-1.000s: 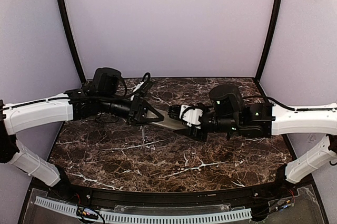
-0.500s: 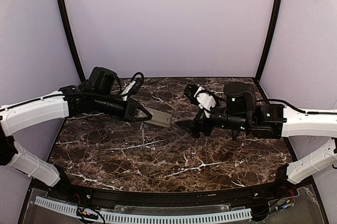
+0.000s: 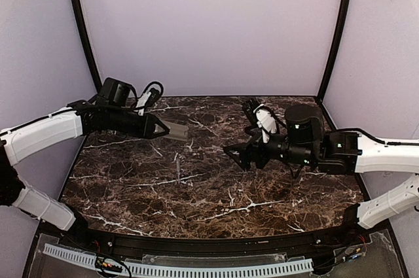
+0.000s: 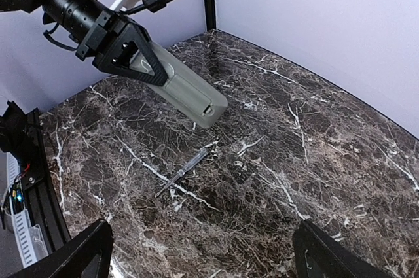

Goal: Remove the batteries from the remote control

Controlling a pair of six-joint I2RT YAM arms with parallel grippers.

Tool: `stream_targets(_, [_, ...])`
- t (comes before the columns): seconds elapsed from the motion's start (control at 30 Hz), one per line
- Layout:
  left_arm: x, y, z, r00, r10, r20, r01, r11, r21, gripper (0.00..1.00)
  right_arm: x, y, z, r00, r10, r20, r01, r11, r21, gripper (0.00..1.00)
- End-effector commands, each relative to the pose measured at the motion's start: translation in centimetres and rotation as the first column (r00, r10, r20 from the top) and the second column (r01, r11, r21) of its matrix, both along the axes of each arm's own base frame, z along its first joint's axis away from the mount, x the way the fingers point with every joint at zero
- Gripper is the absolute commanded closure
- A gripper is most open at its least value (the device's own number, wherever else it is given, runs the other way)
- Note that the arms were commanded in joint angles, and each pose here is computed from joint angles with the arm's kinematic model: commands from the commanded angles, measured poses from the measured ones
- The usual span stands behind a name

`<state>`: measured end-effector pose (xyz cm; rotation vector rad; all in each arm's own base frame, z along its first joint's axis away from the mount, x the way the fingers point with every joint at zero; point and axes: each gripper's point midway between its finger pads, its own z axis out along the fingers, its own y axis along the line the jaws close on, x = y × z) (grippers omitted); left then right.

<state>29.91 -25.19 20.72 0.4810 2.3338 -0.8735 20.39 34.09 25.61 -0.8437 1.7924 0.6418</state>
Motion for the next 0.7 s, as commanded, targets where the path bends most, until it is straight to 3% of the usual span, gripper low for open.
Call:
stream_targets(0.0, [-0.3,-2.2,0.5,0.992,-0.128,-0.018,0.127,0.990,-0.057,1.00,0.6,-0.6,0.6,0.990,-0.056,-0.129,0.072,0.990,0.125,0.04])
stream_targets(0.17, [0.6,-3.6,2.0,0.985,-0.160,-0.062,0.155,0.984,-0.089,1.00,2.3,-1.4,-1.1,0.921,-0.037,-0.388,0.116,0.976,0.182,0.06])
stream_targets(0.27, [0.5,-4.4,3.4,0.976,-0.211,-0.057,0.203,0.972,-0.116,1.00,2.4,-1.8,-2.2,0.882,-0.012,-0.470,0.116,0.975,0.192,0.06])
stream_targets(0.47, [-1.6,-6.9,6.0,0.910,-0.414,-0.007,0.395,0.874,-0.284,1.00,2.8,-1.9,-1.7,0.862,0.025,-0.506,0.119,0.961,0.251,0.04])
stream_targets(0.67, [-2.0,-6.6,4.8,0.914,-0.405,-0.017,0.384,0.878,-0.285,1.00,2.8,-1.3,-0.4,0.861,0.057,-0.505,0.106,0.952,0.288,0.04])
